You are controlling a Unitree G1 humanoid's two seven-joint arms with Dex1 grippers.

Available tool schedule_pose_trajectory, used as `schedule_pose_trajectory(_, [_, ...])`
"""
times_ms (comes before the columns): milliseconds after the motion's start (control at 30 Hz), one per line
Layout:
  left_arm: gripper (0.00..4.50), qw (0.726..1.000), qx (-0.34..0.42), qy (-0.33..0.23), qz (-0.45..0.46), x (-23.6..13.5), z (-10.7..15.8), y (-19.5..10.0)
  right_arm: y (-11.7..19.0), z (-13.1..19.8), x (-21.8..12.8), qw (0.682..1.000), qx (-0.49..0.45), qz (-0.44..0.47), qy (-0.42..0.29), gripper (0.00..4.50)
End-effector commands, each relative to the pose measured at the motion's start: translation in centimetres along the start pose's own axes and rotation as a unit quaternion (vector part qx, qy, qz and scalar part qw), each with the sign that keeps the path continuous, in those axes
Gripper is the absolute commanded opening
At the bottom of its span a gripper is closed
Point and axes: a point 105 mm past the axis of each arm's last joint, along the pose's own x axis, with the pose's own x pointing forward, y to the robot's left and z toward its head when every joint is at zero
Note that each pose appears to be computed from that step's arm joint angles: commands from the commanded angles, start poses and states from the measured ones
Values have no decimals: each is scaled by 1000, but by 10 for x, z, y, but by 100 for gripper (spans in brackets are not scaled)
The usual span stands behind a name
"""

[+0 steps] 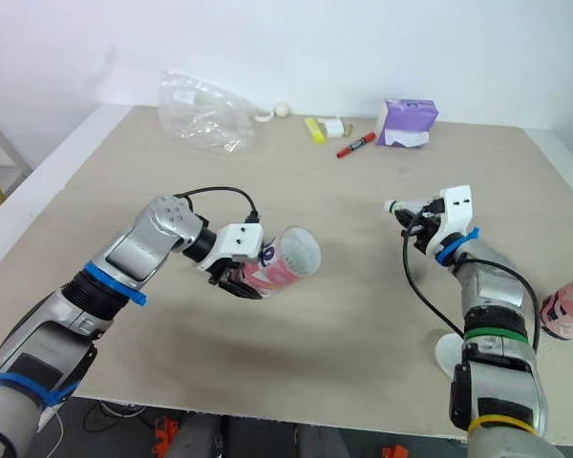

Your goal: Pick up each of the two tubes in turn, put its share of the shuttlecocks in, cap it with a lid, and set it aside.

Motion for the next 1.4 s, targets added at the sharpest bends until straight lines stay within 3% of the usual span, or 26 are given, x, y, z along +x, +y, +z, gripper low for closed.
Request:
schedule_pose_trajectory(33, [290,1000,2,10,9,2,-4,2,28,79,-29,973,-206,73,-74,3])
schedule_pose_trajectory(100, [290,1000,2,11,8,2,-3,2,61,99,-50,932,-323,143,-81,3])
schedule_pose_trajectory(200, [290,1000,5,12,5,2,-4,3,111,106,-77,867,-414,265,-79,3])
schedule_pose_trajectory(400, [290,1000,8,10,-1,5,-3,4,164,109,-98,805,-457,372,-73,3])
schedule_pose_trajectory(967, [290,1000,9,4,-1,8,1,4,184,101,-74,754,-507,406,-98,3])
schedule_pose_trajectory(1100, [290,1000,8,4,-2,8,0,3,184,104,-73,753,-501,416,-90,142])
schedule_pose_trajectory(1133, [290,1000,8,4,-2,8,0,2,184,106,-74,753,-501,416,-92,197])
schedule_pose_trajectory(1200, [290,1000,7,4,-2,8,0,2,182,111,-76,757,-494,416,-93,248])
schedule_pose_trajectory(1333, [290,1000,6,5,-1,8,-1,2,166,124,-81,786,-464,399,-90,439])
schedule_pose_trajectory(1400, [290,1000,6,6,-2,9,-2,1,153,126,-82,803,-447,387,-76,439])
